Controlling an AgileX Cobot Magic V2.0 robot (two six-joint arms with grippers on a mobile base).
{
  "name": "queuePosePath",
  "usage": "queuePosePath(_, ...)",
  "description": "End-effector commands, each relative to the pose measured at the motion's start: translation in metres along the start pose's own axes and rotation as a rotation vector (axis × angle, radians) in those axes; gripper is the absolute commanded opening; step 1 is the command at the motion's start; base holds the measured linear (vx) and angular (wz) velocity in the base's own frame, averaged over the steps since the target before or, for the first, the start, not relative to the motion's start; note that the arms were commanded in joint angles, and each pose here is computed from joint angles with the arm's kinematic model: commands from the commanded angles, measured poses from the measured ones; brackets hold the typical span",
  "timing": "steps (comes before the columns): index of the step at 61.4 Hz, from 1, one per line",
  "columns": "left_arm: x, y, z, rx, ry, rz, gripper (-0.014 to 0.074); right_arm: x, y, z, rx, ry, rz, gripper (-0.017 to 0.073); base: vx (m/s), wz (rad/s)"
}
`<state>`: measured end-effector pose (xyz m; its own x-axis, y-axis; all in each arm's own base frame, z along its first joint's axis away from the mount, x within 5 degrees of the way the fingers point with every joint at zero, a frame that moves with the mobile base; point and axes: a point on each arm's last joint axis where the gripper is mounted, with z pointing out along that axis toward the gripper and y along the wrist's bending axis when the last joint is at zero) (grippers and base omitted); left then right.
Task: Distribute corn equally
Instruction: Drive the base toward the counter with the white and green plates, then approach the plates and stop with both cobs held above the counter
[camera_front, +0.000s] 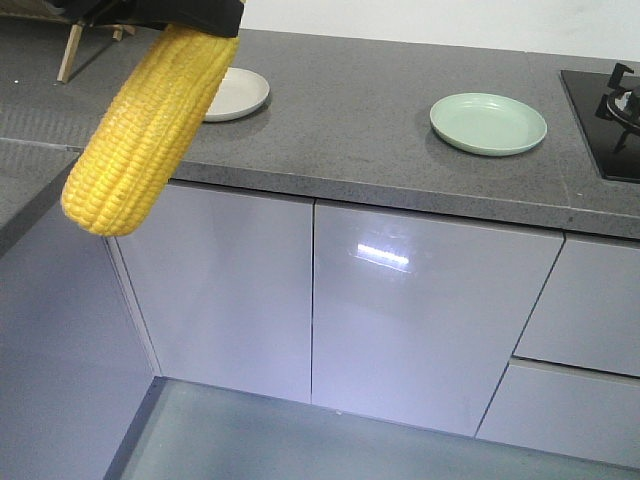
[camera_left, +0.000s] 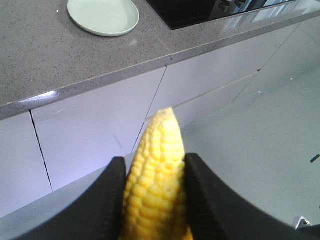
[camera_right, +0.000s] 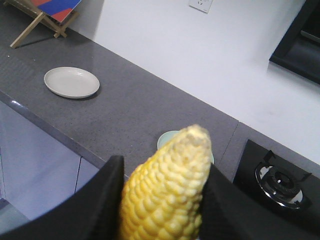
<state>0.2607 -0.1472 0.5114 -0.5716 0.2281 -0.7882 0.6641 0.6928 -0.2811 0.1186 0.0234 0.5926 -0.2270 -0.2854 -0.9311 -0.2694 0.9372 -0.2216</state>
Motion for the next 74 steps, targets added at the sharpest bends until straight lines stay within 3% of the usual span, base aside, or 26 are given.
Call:
queuePosePath(1, -0.0055, -0.013, -0.0207, 0.029, -0.086, 0.007, -0.0007, -0.0082, -0.0025, -0.0072, 0.03, -0.085, -0.002, -0.0004, 0.07, -0.05)
queuePosePath(74, -0.0055, -0.013, -0.0207, 0.029, -0.086, 0.007, -0.0007, -0.008, -0.0025, -0.0076, 0.03, -0.084, -0.002, -0.0004, 0.12, -0.03)
